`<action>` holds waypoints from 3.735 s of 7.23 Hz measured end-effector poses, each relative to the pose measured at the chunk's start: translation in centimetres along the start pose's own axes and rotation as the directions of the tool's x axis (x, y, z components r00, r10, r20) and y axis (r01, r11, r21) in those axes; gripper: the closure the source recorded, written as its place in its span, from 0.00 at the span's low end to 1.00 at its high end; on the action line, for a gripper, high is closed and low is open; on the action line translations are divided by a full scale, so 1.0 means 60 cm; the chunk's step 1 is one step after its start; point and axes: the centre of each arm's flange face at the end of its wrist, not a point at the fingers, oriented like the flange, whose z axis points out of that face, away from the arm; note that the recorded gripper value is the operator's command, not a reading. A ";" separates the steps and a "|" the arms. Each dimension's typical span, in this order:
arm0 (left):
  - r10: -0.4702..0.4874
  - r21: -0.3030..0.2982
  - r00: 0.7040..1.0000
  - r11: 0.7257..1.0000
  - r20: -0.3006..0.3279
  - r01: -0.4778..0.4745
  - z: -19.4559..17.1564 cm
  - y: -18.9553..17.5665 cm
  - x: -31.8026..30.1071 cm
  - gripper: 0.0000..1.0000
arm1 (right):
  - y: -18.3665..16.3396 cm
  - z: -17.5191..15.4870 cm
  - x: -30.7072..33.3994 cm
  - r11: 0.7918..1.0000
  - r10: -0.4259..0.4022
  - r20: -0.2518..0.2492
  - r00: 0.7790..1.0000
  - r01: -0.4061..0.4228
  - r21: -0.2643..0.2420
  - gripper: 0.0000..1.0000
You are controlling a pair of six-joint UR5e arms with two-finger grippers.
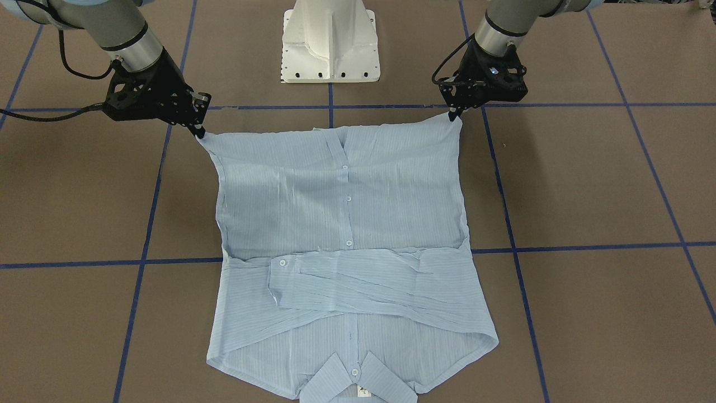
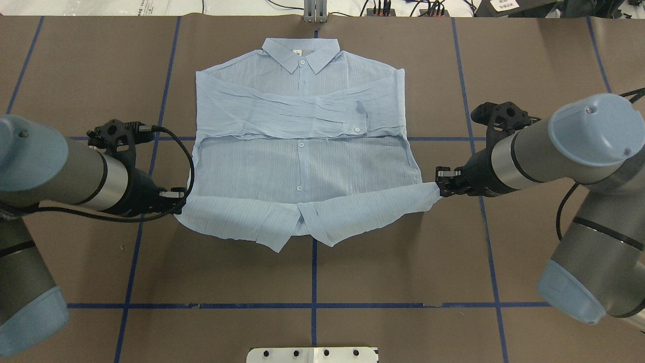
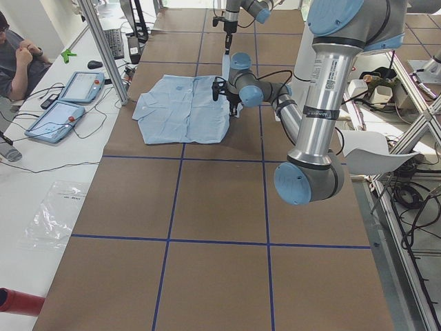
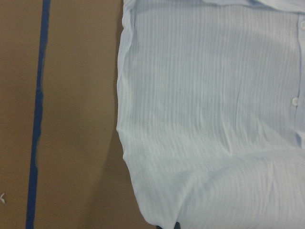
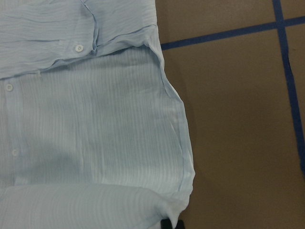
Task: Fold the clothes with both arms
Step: 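Lift the hem with both grippers and fold it toward the collar, then release the hem at the collar and lift both grippers away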
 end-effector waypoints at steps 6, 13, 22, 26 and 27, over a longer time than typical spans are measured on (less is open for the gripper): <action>-0.077 0.104 0.997 0.992 0.003 0.076 -0.019 -0.264 0.029 1.00 | -0.245 -0.013 -0.058 0.991 0.084 0.007 0.996 -0.084 0.102 1.00; -0.136 0.154 0.991 0.979 -0.002 0.134 0.108 -0.465 -0.004 1.00 | -0.426 0.095 -0.117 0.989 0.115 -0.079 0.990 -0.107 0.098 1.00; -0.154 0.162 0.988 0.975 -0.017 0.155 0.139 -0.498 -0.001 0.00 | -0.468 0.165 -0.127 0.995 0.057 -0.086 0.995 -0.050 0.089 0.00; -0.159 0.170 0.987 0.972 -0.030 0.161 0.097 -0.485 0.021 0.00 | -0.295 0.231 -0.028 0.999 -0.048 -0.037 0.998 0.048 0.022 0.00; -0.170 0.173 0.985 0.970 -0.035 0.173 0.089 -0.483 0.025 0.00 | -0.253 0.249 -0.004 0.998 -0.060 -0.043 0.997 0.060 -0.005 0.01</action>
